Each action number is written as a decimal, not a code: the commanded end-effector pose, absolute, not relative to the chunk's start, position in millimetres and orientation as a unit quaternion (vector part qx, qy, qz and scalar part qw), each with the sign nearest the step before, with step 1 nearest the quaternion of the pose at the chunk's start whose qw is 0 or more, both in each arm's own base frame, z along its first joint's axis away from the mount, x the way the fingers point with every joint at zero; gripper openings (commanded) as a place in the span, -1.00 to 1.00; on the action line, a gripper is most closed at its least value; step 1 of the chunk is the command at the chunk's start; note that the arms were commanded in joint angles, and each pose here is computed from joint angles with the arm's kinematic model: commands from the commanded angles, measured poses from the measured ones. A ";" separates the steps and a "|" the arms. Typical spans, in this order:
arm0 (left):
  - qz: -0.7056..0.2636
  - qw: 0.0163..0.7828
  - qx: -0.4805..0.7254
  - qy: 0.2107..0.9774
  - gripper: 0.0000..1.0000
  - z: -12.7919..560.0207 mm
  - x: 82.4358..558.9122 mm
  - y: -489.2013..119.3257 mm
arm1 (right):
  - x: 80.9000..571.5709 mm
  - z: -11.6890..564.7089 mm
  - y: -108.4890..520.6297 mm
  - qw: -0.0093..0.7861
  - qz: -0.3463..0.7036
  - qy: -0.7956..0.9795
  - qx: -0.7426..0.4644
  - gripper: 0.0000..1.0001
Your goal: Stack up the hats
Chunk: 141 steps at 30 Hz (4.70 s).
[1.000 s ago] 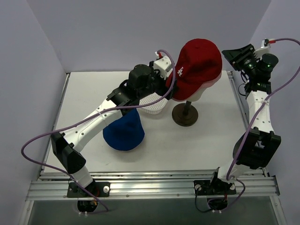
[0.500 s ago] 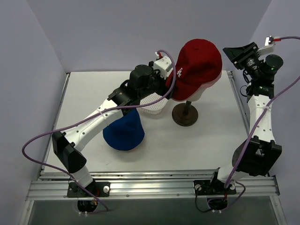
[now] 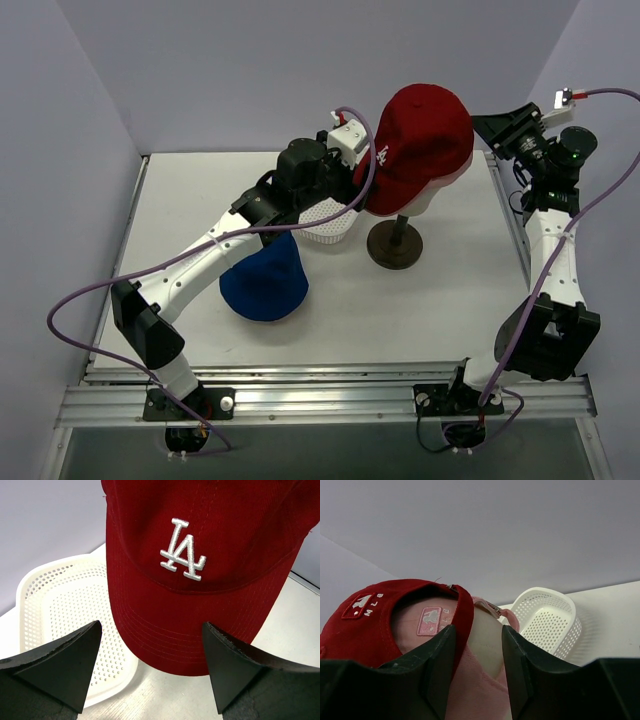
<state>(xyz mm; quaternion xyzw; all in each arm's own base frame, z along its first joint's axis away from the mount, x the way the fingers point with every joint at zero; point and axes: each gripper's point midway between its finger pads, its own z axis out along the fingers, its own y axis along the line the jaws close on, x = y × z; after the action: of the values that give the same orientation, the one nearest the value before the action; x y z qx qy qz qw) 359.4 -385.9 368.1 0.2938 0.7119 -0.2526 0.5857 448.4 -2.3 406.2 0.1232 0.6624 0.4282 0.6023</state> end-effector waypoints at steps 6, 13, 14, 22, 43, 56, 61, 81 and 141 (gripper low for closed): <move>-0.250 0.594 0.290 0.708 0.79 373.3 361.1 -383.8 | 428.3 445.1 9.1 0.637 0.443 0.627 0.070 -0.28; -0.249 0.596 0.287 0.707 0.80 375.6 361.6 -383.1 | 424.7 444.0 14.3 0.626 0.468 0.619 0.073 -0.30; -0.250 0.596 0.287 0.707 0.80 375.6 361.3 -383.4 | 425.0 440.6 14.1 0.624 0.469 0.621 0.077 -0.29; -0.249 0.596 0.287 0.708 0.79 373.6 362.8 -384.1 | 420.9 430.9 18.0 0.614 0.474 0.625 0.092 -0.27; -0.256 0.595 0.285 0.706 0.79 376.5 361.9 -386.2 | 432.2 410.5 13.0 0.599 0.465 0.643 0.107 -1.00; -0.267 0.584 0.290 0.710 0.79 360.6 359.3 -392.7 | 436.0 383.2 -2.8 0.604 0.404 0.673 0.142 -1.00; -0.268 0.584 0.291 0.709 0.79 355.8 357.9 -395.2 | 436.3 371.6 -3.6 0.598 0.402 0.677 0.147 -1.00; -0.271 0.569 0.294 0.719 0.79 331.3 357.5 -403.6 | 436.1 328.8 -15.8 0.584 0.359 0.704 0.188 -1.00; -0.293 0.580 0.297 0.700 0.82 355.0 330.3 -407.4 | 380.3 400.4 -8.8 0.637 0.329 0.673 0.181 -0.36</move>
<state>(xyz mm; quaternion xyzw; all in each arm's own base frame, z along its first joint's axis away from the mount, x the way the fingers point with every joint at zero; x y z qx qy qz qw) 338.1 -410.7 330.8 0.3029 0.7160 -0.2812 0.5626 386.8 -11.8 370.9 0.2100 0.6901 0.3339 0.6067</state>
